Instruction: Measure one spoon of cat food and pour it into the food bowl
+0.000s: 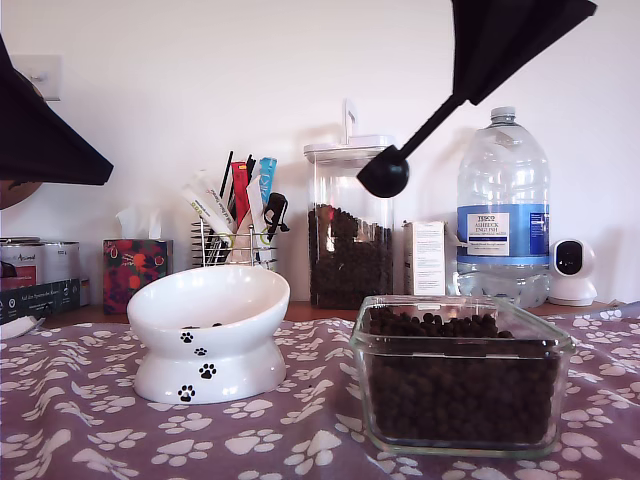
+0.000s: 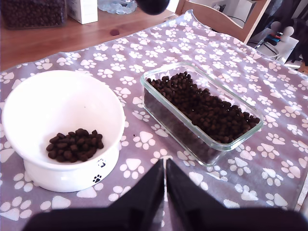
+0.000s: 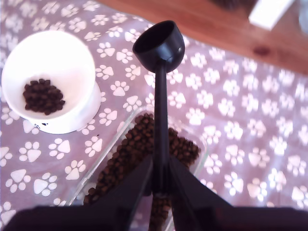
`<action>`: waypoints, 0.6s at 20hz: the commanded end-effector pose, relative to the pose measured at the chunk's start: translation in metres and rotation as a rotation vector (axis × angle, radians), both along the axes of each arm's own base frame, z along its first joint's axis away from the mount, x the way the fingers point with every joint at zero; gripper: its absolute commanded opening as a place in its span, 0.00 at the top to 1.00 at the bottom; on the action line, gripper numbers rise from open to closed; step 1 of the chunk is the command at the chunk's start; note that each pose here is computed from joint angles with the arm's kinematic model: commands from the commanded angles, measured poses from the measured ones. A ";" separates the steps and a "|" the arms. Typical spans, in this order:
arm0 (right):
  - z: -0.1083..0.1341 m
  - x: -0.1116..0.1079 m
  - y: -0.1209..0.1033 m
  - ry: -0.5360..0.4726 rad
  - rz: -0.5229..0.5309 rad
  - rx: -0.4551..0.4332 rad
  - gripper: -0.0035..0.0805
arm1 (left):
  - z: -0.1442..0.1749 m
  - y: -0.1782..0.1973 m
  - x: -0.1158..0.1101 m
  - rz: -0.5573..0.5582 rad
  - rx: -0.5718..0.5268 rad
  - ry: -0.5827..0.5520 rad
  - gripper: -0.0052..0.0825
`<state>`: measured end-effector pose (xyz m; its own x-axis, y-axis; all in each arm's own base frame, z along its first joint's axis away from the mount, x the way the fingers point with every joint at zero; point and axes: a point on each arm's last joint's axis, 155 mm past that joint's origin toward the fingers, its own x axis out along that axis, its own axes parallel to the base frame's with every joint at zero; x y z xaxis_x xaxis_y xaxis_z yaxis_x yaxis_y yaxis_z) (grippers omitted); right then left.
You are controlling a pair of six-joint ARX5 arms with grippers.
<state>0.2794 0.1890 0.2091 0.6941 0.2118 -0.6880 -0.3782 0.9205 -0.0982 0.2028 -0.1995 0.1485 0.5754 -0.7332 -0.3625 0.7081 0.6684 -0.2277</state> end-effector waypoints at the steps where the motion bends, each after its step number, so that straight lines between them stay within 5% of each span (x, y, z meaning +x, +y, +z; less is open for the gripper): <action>1: 0.011 0.000 -0.011 -0.014 -0.033 0.033 0.97 | 0.000 0.000 0.000 -0.003 0.002 -0.005 0.96; 6: 0.000 -0.011 -0.034 -0.030 -0.064 0.118 0.97 | -0.001 0.001 0.002 0.007 0.006 -0.008 0.96; 12: -0.038 -0.031 -0.033 -0.016 -0.051 0.358 0.97 | -0.001 0.001 0.002 0.007 0.008 -0.005 0.96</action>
